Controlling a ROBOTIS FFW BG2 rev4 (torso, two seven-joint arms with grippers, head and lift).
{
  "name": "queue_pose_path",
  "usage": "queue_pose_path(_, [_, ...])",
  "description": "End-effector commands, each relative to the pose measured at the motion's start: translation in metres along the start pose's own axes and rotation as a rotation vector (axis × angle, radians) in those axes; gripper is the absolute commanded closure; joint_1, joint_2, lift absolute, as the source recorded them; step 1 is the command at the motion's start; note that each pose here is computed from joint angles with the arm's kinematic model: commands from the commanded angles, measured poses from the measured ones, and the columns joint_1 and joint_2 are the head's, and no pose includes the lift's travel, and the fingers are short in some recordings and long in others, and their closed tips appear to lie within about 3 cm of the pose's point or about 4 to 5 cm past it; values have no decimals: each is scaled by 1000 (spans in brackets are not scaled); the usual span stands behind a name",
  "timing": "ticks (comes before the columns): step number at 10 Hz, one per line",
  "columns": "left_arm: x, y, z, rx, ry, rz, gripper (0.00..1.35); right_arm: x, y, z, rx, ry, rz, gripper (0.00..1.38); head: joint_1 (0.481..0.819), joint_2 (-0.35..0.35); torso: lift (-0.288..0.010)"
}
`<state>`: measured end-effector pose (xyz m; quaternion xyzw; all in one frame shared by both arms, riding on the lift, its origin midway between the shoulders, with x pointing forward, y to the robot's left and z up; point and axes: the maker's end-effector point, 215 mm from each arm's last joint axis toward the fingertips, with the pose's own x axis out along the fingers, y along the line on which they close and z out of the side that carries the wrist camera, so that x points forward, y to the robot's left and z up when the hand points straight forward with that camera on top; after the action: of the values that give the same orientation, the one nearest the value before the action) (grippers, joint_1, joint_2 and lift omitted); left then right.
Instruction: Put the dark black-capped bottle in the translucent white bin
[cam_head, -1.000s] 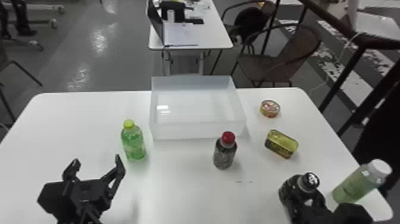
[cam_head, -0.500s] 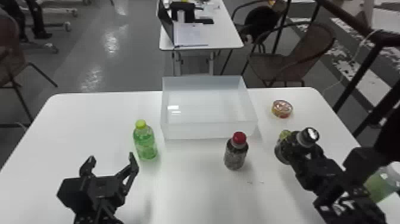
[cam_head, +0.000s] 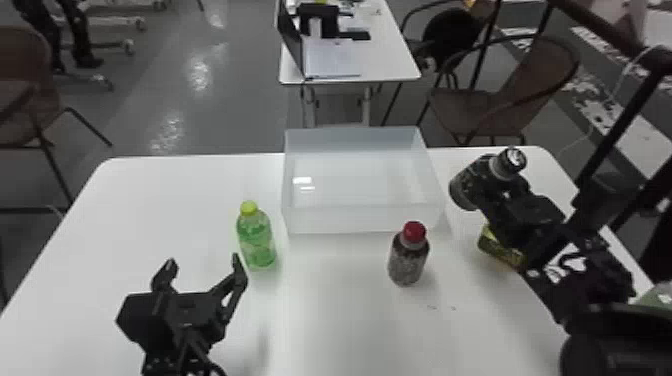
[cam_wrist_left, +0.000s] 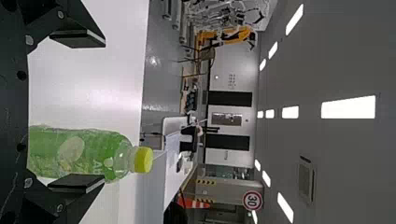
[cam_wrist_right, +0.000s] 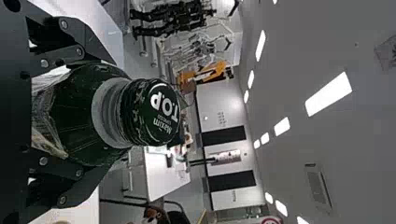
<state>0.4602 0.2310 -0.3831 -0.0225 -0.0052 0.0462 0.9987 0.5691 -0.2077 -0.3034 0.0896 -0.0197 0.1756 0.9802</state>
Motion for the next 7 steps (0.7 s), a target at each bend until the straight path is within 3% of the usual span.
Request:
queue_pose_path(1, [2, -2, 1, -2, -2, -3, 260, 27, -2, 15, -11, -19, 39, 611, 695, 24, -92])
queue_pose_path(4, [2, -3, -1, -2, 5, -4, 260, 60, -18, 23, -65, -31, 110, 613, 695, 27, -92])
queue_pose_path(7, [5, -6, 0, 0, 0, -13, 260, 80, -21, -11, 38, -23, 183, 611, 695, 25, -92])
